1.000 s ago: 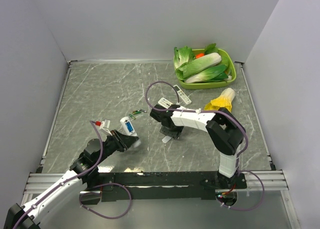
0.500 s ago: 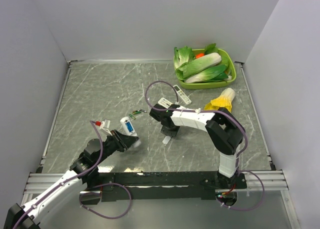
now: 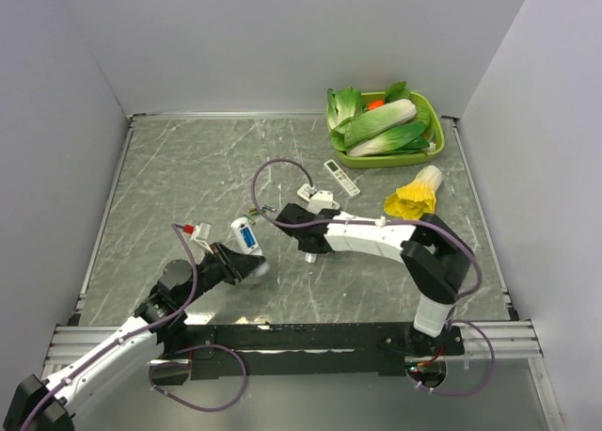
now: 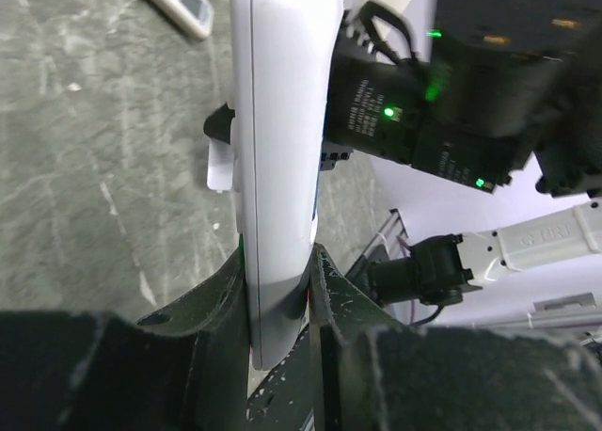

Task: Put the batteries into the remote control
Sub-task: Pick up the battery cover at the center of the board, then load the battery cover into the remote control.

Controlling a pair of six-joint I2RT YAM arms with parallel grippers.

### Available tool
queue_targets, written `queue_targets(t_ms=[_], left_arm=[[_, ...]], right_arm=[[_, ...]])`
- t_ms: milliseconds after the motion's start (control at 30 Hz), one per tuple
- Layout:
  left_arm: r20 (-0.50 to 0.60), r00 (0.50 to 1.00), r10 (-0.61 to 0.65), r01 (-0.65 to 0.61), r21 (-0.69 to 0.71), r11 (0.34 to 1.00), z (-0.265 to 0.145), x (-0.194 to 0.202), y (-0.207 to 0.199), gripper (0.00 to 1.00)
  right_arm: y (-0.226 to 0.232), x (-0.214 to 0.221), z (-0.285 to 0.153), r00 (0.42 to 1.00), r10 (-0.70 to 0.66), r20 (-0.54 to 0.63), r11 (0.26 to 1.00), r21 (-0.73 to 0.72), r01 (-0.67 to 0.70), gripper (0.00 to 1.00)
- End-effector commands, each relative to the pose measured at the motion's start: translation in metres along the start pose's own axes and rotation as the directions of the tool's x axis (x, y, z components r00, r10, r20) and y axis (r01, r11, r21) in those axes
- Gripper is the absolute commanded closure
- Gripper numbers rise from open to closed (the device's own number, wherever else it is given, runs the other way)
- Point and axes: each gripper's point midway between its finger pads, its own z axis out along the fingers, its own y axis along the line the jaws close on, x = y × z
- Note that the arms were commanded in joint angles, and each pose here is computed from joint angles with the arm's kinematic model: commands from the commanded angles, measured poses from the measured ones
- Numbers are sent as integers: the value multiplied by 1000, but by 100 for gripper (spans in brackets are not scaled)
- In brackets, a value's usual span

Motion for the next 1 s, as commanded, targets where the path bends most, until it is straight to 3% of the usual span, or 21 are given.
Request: queue_targets(t_ms=[0,267,500,567,833,967], left_arm=[[-1,999,42,-41,112,993,-2,7,-8,99],[-15,997,80,-76,187,979,-1,9,-22,99],[-20,995,103,-96,210,973,1,7,-30,99],[-23,994,103,-96,211,973,2,7,-31,99],[-7,998,59,-57,175,983,5,2,-26,99],[-7,999,42,-40,192,981,5,2,-30,99]], right_arm=[[11,-66,-52,953,-39,300,989,-127,80,93],[34,-114,-147,782,-2,624,877,-375,301,95],[59,-115,-210,624,69,778,734,-463,496,96],[64,-117,-221,572,55,818,720,-430,545,96],[91,-109,-264,485,127,865,635,-447,630,96],[106,-99,-272,491,138,860,602,-467,648,96]])
